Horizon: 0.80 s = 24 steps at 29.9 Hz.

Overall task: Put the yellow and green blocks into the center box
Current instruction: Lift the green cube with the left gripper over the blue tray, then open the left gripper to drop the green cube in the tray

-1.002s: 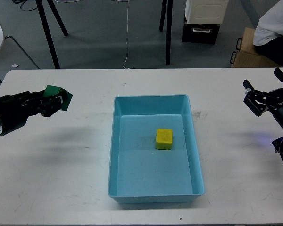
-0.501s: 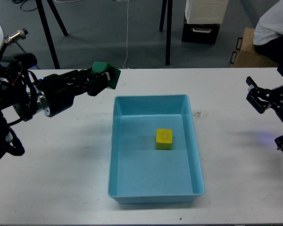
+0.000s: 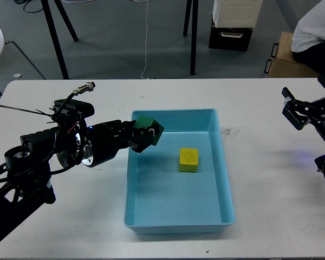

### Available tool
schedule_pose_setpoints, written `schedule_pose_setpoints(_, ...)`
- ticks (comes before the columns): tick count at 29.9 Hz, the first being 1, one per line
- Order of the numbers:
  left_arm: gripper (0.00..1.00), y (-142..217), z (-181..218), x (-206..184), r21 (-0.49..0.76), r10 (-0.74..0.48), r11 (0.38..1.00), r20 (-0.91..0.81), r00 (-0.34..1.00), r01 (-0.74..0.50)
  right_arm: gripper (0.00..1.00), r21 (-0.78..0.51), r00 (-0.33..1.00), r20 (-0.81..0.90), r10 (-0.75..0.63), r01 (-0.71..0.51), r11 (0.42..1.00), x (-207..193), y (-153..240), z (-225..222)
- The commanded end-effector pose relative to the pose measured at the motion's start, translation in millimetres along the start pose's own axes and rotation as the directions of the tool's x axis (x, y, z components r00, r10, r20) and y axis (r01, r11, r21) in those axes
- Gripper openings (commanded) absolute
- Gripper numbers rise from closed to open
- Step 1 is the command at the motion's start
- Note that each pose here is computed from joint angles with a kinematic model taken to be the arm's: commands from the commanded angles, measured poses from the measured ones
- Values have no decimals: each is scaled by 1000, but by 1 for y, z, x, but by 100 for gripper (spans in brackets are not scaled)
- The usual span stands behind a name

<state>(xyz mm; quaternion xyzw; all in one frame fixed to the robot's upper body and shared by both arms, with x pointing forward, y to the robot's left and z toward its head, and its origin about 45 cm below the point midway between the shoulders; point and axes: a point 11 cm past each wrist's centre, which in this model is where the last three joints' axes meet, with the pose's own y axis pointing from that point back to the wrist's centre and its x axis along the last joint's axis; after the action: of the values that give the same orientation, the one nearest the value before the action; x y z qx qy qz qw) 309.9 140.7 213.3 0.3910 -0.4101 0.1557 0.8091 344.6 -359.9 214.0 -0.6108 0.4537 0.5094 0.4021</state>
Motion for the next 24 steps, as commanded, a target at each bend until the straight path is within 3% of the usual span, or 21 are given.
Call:
schedule_pose_setpoints(1, 50, -11, 17, -15, -31, -34, 999, 24, 999, 35, 99, 0, 1000, -6, -1, 1, 1000, -2, 0, -2)
schedule_pose_setpoints(13, 60, -16, 22, -16, -15, -29, 999, 24, 999, 30, 99, 1, 1000, -1, -3, 3, 1000, -1, 0, -1)
schedule_pose_setpoints(18, 80, -19, 23, -15, -14, -28, 1000, 18, 999, 28, 99, 2, 1000, -7, -1, 1, 1000, -2, 0, -3)
schedule_pose_setpoints(24, 92, -19, 14, -8, 40, -11, 999, -3, 1000, 11, 99, 0, 1000, -9, -2, 2, 1000, -2, 1, -3)
